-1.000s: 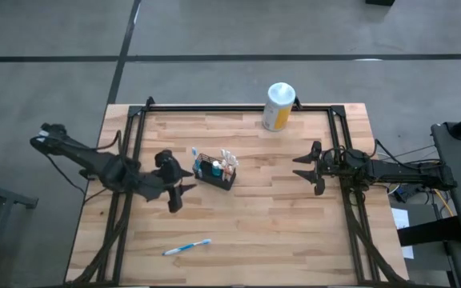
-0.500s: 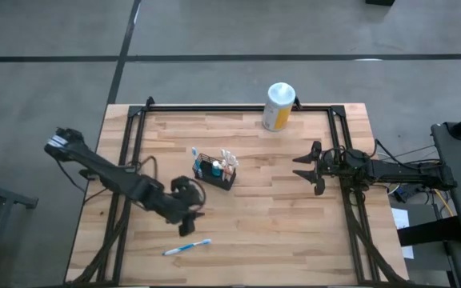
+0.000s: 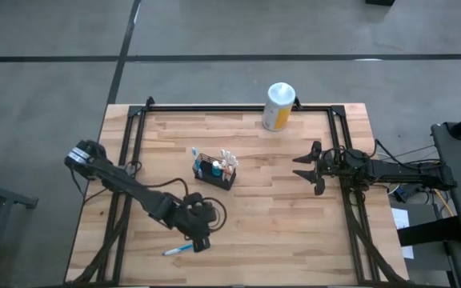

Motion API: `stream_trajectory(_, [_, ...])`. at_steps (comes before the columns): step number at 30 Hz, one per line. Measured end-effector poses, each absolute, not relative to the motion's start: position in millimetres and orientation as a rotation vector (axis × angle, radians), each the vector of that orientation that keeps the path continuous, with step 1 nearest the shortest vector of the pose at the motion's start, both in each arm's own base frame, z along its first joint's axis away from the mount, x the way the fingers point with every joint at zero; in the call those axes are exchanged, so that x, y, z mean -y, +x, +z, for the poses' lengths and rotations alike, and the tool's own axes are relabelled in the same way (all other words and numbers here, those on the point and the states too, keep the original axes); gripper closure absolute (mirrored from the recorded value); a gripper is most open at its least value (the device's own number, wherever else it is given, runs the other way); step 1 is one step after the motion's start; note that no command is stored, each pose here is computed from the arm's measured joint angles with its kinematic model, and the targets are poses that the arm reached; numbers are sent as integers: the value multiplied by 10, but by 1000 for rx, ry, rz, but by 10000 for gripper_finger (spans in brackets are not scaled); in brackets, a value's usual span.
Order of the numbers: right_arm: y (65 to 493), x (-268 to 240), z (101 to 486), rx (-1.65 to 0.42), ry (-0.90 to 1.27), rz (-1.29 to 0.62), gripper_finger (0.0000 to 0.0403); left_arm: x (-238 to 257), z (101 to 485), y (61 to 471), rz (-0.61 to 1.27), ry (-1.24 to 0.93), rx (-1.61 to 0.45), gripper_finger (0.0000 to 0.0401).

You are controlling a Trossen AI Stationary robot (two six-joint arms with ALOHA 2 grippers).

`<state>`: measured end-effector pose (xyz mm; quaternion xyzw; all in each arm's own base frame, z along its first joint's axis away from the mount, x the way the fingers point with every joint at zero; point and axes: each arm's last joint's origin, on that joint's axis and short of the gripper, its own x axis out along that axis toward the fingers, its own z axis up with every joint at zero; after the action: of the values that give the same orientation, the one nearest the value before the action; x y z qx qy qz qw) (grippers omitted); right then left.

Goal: Pick & Place toothbrushing station
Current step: Put the blue toothbrush into the left section of the wire organizer

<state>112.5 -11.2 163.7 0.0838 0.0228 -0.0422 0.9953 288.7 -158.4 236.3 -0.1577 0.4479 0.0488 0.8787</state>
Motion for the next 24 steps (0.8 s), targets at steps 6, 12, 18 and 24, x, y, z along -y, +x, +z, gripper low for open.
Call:
stream_trajectory(6, [1126,112,1637,-46,168,-85,199,1673,2195,2889,179,-404,-990,224])
stream_trajectory(12, [1126,111,1637,-46,168,-84,199,1788,2048,2864,204,-404,-1037,224])
stream_trajectory(18, [1125,112,1637,-45,168,-85,199,1933,1872,2881,201,-424,-1059,224])
stream_trajectory(24, [1125,112,1637,-46,168,-85,199,2034,1690,2931,161,-406,-1081,224])
